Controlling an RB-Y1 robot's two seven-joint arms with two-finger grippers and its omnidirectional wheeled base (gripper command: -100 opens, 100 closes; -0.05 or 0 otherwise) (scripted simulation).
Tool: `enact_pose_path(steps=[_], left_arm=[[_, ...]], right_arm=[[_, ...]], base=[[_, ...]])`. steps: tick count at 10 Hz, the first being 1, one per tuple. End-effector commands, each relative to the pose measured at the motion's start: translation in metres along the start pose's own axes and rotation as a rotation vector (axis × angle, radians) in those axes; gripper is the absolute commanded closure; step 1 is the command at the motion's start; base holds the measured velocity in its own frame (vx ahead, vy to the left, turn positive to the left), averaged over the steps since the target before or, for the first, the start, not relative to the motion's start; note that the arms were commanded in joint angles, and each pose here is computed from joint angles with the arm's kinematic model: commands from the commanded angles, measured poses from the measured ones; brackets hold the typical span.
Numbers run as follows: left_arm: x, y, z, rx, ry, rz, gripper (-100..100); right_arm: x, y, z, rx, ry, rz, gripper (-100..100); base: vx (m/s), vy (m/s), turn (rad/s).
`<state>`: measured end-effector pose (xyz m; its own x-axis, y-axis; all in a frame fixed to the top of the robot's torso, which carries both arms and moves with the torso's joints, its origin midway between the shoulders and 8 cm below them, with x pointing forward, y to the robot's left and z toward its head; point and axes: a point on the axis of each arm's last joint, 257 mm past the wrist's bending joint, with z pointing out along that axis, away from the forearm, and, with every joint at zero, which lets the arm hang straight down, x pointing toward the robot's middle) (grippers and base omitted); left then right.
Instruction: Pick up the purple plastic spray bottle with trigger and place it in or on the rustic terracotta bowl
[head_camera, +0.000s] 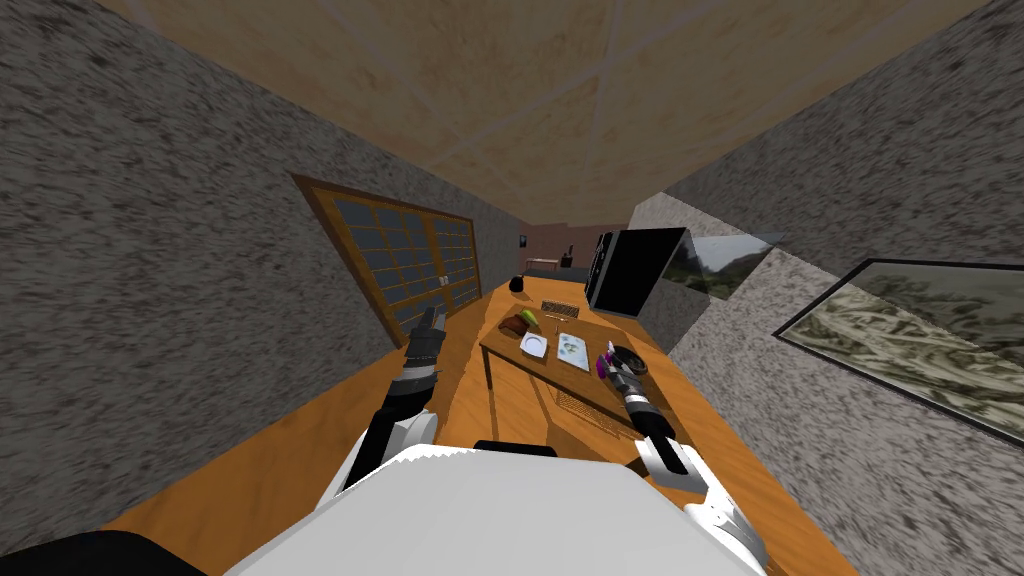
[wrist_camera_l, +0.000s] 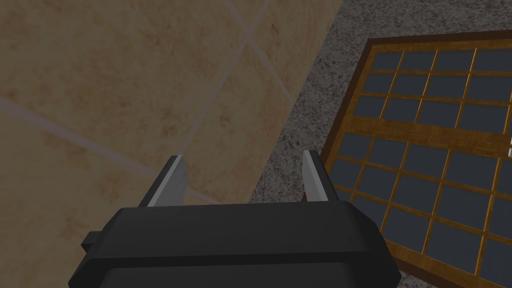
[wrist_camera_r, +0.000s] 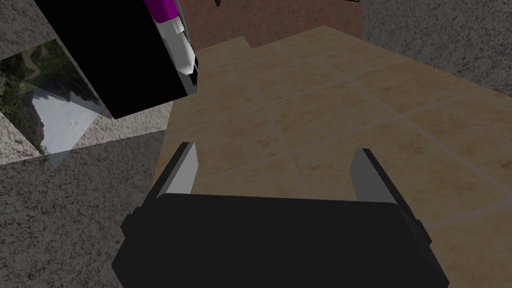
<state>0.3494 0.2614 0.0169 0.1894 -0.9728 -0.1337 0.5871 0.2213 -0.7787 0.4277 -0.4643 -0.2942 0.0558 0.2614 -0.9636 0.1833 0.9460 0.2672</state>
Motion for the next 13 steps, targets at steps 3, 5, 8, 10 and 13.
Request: enact_pose_path(steps=[3,5,8,10,13], left_arm=[[0.000,0.000,0.000,0.000,0.000,0.000,0],[0.000,0.000,0.000,0.000,0.000,0.000,0],[0.000,0.000,0.000,0.000,0.000,0.000,0],[0.000,0.000,0.000,0.000,0.000,0.000,0],[0.000,0.000,0.000,0.000,0.000,0.000,0]], right_arm=[[0.024,-0.017,0.006,0.050,0.072,-0.071,-100],[0.049,-0.031,0.007,0.086,0.136,-0.115,-100],[0.072,-0.043,0.006,0.117,0.198,-0.156,-100],[0.082,-0.048,0.005,0.129,0.225,-0.175,-100],[0.102,-0.060,0.004,0.155,0.289,-0.227,-100]], base=[[0.079,-0.002,-0.072],[0.136,-0.010,-0.097],[0.066,-0.012,-0.060],[0.059,0.001,-0.036],[0.083,0.001,-0.062]])
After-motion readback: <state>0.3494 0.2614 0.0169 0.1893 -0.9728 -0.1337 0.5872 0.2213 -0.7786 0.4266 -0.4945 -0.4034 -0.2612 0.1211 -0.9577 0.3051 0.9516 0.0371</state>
